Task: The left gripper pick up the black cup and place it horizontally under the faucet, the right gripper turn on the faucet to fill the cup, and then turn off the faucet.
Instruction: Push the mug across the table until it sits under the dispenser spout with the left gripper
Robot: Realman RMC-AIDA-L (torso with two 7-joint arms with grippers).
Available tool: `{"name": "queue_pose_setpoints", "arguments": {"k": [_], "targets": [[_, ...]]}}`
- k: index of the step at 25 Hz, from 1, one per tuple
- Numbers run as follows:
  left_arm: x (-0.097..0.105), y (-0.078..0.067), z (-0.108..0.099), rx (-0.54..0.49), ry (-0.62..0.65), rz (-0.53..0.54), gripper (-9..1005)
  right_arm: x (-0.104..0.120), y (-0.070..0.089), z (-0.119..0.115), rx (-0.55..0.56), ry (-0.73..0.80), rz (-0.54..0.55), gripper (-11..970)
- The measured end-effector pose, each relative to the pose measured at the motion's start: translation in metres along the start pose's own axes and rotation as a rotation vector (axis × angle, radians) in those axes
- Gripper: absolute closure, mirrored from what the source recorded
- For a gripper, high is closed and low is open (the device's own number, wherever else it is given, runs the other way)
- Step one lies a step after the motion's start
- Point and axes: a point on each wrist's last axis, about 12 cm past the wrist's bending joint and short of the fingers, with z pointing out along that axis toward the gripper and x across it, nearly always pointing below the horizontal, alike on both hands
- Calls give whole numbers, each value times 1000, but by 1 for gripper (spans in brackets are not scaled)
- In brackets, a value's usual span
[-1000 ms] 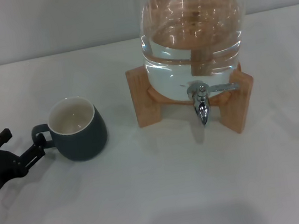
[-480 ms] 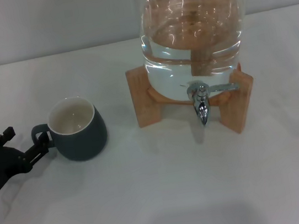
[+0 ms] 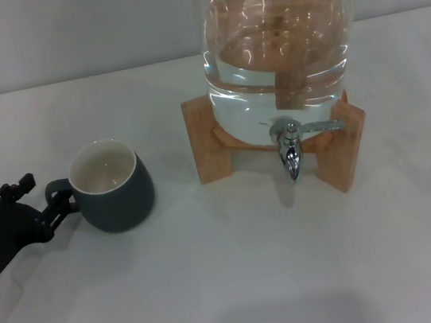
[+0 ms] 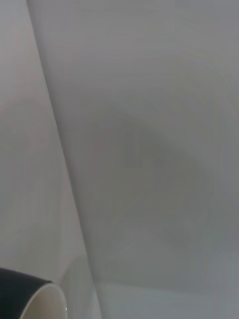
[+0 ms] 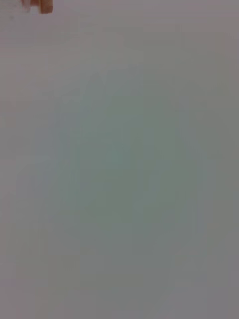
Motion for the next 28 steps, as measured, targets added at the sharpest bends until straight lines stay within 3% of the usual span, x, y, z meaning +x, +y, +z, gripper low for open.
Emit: {"name": "queue_pose_setpoints", "arguments": {"k": [2, 5, 21, 28], "targets": [[1, -2, 1, 5, 0, 29, 284, 0, 0, 2, 1, 0, 0, 196], [0, -4, 3, 15, -5, 41, 516, 1, 0, 5, 2, 1, 1, 196], [-4, -7, 9, 29, -15, 39, 842, 3, -2, 12, 9, 7, -5, 197], [-14, -16, 15, 97, -66, 72, 842, 2, -3, 12, 8, 7, -6, 197]]}}
